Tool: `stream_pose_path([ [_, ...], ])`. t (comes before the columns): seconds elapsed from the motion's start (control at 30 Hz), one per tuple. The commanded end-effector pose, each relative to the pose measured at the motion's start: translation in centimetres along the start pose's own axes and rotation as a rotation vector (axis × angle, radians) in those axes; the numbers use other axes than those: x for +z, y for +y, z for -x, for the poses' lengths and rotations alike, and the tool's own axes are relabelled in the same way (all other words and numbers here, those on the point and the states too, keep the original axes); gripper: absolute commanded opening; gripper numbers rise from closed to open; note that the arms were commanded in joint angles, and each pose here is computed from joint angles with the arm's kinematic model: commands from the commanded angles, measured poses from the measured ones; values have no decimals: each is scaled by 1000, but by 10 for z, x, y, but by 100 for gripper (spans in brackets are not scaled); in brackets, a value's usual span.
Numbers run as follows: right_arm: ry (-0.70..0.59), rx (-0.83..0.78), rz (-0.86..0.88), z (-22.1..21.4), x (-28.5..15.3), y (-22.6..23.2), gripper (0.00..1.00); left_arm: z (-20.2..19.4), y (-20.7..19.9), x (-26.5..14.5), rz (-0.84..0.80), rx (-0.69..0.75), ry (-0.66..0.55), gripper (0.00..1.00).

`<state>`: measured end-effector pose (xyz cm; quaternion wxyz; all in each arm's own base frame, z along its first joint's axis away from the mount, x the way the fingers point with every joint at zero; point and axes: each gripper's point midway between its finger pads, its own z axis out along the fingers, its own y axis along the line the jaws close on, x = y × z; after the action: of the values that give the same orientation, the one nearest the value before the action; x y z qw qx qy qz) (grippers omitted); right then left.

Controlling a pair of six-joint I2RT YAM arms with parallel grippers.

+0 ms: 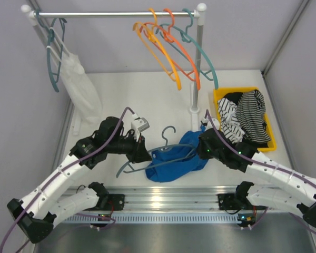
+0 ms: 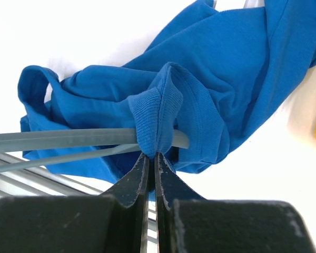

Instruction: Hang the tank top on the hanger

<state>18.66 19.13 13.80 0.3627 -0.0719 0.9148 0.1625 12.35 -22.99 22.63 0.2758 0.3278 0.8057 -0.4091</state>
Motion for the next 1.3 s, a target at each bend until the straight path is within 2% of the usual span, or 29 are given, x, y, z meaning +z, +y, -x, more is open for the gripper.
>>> stream_pose_path([
  [0.0,-56,-1,53,21,-17,17,0,27,-5,9,-41,78,-116,0],
  [0.27,-87,8,115,31,-31,37,0,16,-5,37,-116,93,-144,0],
  [0.57,-106,-18,138,37,-40,60,1,24,-14,49,-190,140,-264,0],
  [0.87,-115,-19,137,40,-44,65,14,25,-18,73,-271,144,-291,0],
  [1.0,-141,-17,125,45,-52,59,35,25,-16,82,-281,145,-286,0],
  [1.13,-167,-8,117,50,-62,51,47,24,-15,87,-290,147,-278,0],
  [1.27,-200,-2,120,54,-72,43,48,23,-15,93,-311,138,-271,0],
])
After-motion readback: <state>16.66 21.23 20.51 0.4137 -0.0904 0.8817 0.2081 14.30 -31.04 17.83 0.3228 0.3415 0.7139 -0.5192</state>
